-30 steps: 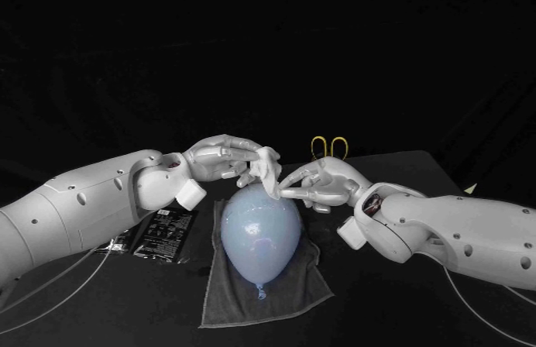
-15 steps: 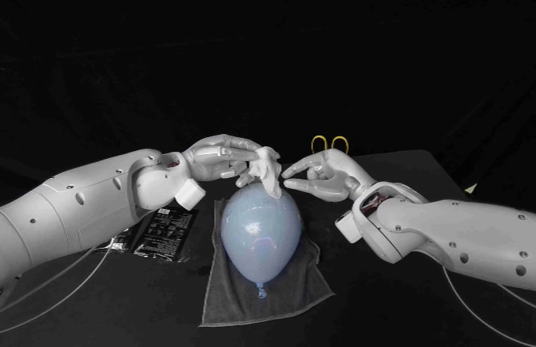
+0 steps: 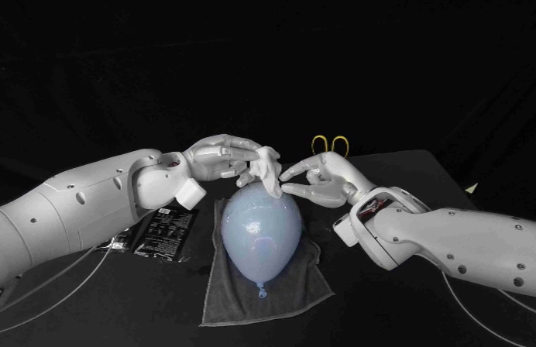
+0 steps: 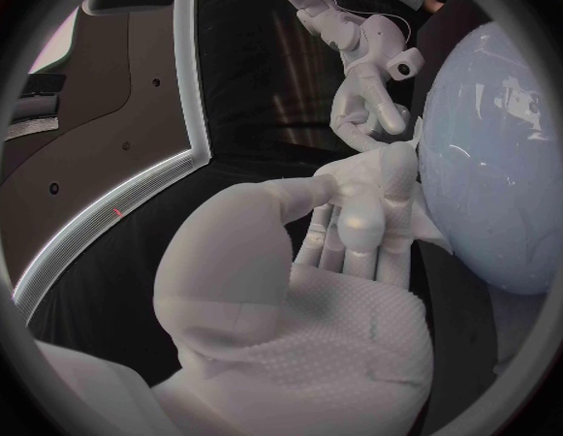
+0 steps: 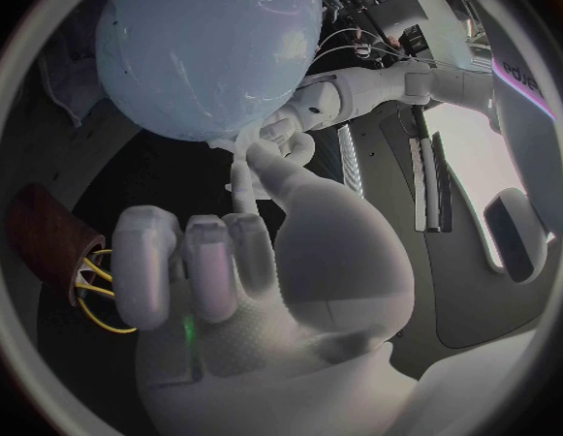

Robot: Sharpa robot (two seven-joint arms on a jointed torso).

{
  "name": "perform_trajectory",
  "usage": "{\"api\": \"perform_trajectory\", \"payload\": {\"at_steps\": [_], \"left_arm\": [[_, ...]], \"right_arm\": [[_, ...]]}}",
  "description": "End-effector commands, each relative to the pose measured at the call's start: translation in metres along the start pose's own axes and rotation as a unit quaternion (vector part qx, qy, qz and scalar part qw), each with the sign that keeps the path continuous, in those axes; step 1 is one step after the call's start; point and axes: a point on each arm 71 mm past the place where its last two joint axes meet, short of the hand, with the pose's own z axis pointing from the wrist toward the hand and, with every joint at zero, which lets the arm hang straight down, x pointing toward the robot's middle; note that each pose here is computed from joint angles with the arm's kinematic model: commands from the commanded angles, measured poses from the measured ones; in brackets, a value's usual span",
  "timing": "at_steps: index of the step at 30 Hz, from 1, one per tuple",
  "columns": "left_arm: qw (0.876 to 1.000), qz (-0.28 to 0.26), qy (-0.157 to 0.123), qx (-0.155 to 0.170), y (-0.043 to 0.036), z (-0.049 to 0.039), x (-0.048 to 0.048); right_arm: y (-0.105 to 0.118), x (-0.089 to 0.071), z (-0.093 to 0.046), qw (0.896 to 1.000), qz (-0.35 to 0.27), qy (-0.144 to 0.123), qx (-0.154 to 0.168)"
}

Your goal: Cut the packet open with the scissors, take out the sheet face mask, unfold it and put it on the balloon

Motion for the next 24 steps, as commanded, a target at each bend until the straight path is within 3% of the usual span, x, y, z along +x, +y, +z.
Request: {"api": "perform_trajectory", "payload": {"at_steps": [1,24], "left_arm": [[1.000,0.000,0.001,0.007,-0.0017,0.0012,0.0012],[1.000,-0.001,0.006,0.005,-0.0014,0.0006,0.0031]], "right_arm": [[0.0030,0.0022,0.0002,1.000,-0.024,0.002,-0.017],[0.0007,0.0055,0.0089,0.999,-0.028,-0.028,-0.006]]}}
